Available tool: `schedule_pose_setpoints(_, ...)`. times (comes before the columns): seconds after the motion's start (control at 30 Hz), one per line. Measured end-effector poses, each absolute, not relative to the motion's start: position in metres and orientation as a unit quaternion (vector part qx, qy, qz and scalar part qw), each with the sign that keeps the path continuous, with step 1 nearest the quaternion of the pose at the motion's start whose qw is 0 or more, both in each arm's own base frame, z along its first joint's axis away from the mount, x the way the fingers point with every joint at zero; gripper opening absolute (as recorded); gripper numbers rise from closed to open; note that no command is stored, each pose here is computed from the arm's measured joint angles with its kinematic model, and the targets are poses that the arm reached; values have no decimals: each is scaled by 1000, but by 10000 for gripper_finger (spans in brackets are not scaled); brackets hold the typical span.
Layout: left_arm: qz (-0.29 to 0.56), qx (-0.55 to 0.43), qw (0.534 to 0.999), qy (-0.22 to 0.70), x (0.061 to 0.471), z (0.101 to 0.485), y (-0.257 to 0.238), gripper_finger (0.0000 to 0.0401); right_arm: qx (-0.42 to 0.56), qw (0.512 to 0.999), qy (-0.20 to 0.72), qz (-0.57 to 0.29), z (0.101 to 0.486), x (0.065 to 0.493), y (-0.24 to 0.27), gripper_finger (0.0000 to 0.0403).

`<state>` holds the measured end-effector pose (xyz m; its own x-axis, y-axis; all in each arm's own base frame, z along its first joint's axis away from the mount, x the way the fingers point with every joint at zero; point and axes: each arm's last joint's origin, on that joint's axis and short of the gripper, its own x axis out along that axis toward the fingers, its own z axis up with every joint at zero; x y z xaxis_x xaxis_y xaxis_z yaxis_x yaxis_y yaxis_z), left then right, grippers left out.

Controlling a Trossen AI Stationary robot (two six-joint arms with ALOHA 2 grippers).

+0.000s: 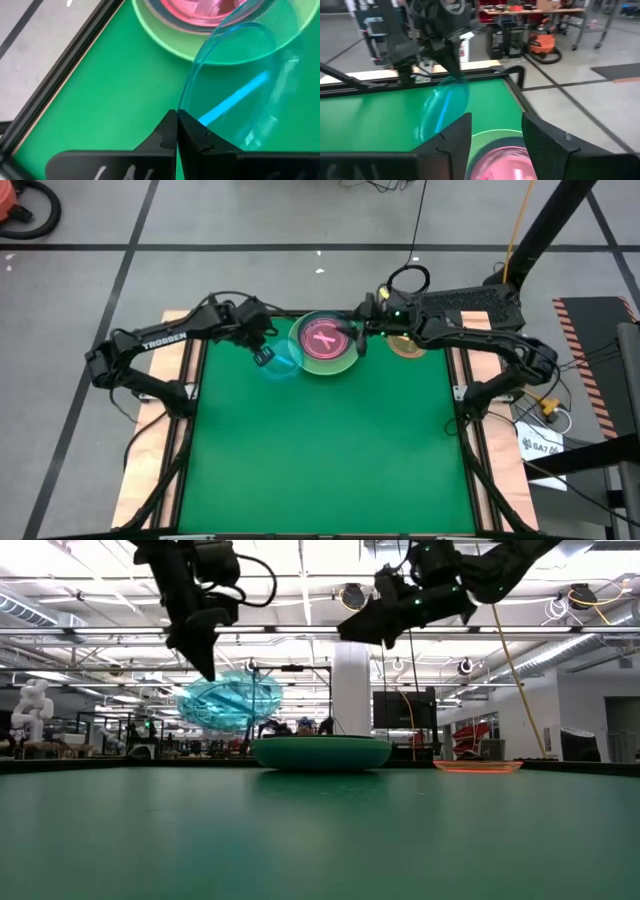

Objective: Stack plastic plates
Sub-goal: Stack the blue plate on top of the pink plate

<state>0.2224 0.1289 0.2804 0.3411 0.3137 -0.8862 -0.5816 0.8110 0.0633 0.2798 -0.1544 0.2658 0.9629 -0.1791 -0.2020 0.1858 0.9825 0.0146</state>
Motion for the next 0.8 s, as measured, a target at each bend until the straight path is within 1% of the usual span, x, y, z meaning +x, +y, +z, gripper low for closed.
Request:
schedule_pose_setpoints(0.1, 268, -126, 820, 491, 229, 282, 123, 3, 27, 992, 102, -75, 255, 293, -148, 171)
schedule_pose_setpoints(0.23, 258, -125, 822, 492, 233, 282, 114, 3, 57, 992, 97, -59, 244, 307, -140, 171)
schedule_pose_setpoints(0.37, 263, -115, 822, 492, 237, 282, 107, 3, 101, 987, 103, -69, 228, 321, -132, 171)
schedule_pose_setpoints(0.5, 264, -104, 827, 484, 241, 283, 101, 3, 110, 987, 107, -57, 211, 333, -125, 171)
schedule_pose_setpoints(0.8, 270, -95, 839, 464, 246, 285, 97, 3, 123, 987, 96, -50, 207, 346, -123, 171)
